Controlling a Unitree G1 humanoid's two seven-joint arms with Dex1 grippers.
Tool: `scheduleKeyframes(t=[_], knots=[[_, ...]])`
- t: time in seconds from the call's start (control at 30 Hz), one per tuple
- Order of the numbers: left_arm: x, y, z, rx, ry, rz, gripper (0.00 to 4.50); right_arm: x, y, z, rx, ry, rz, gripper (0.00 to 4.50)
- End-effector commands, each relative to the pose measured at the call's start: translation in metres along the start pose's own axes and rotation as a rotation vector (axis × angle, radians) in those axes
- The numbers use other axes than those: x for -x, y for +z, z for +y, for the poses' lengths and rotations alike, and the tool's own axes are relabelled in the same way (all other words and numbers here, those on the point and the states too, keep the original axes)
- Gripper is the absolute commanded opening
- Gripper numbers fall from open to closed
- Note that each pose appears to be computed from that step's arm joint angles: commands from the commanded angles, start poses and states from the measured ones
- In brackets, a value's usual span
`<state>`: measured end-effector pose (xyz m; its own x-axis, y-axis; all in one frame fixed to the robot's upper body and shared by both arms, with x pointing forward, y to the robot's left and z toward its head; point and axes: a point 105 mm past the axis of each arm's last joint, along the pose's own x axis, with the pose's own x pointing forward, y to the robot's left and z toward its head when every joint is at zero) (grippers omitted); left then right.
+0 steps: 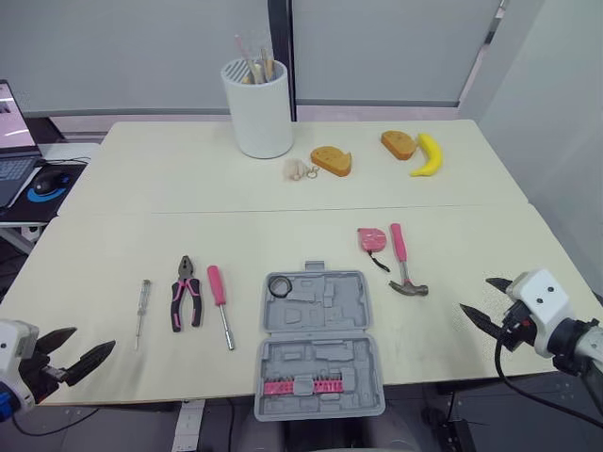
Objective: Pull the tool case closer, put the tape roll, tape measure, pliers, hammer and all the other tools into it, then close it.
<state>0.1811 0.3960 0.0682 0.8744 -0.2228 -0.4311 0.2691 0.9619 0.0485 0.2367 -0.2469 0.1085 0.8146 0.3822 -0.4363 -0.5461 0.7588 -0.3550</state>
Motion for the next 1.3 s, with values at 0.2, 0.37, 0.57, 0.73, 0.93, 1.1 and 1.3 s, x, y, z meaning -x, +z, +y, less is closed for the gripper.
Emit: scheduleKeyframes(t=[0.2,0.37,0.57,0.73,0.93,1.1,1.3], knots=[[0.0,0.009,-0.006,-0.024,-0.004,-0.015,4.5,-0.004,0.01,-0.003,0.031,-0.004,-0.044,4.47],[-0.003,0.014,-0.018,-0.066,-0.062,-0.01,4.5,-0.009,0.015,-0.003,0.036,-0.007,-0.064,4.47],[-0.017,0.036,-0.034,-0.125,-0.147,-0.063,4.5,-0.016,0.024,-0.001,0.022,0.002,-0.095,4.47],[-0.028,0.053,-0.054,-0.181,-0.245,-0.096,4.5,-0.019,0.035,0.003,-0.005,0.026,-0.115,4.47],[-0.036,0.069,-0.077,-0.232,-0.349,-0.129,4.5,-0.025,0.047,0.017,-0.033,0.07,-0.108,4.47],[-0.04,0.073,-0.101,-0.305,-0.471,-0.13,4.5,-0.041,0.057,0.023,-0.105,0.04,-0.079,4.47],[-0.048,0.095,-0.16,-0.481,-0.762,-0.206,4.5,-0.085,0.06,0.014,-0.254,-0.109,0.032,4.47]])
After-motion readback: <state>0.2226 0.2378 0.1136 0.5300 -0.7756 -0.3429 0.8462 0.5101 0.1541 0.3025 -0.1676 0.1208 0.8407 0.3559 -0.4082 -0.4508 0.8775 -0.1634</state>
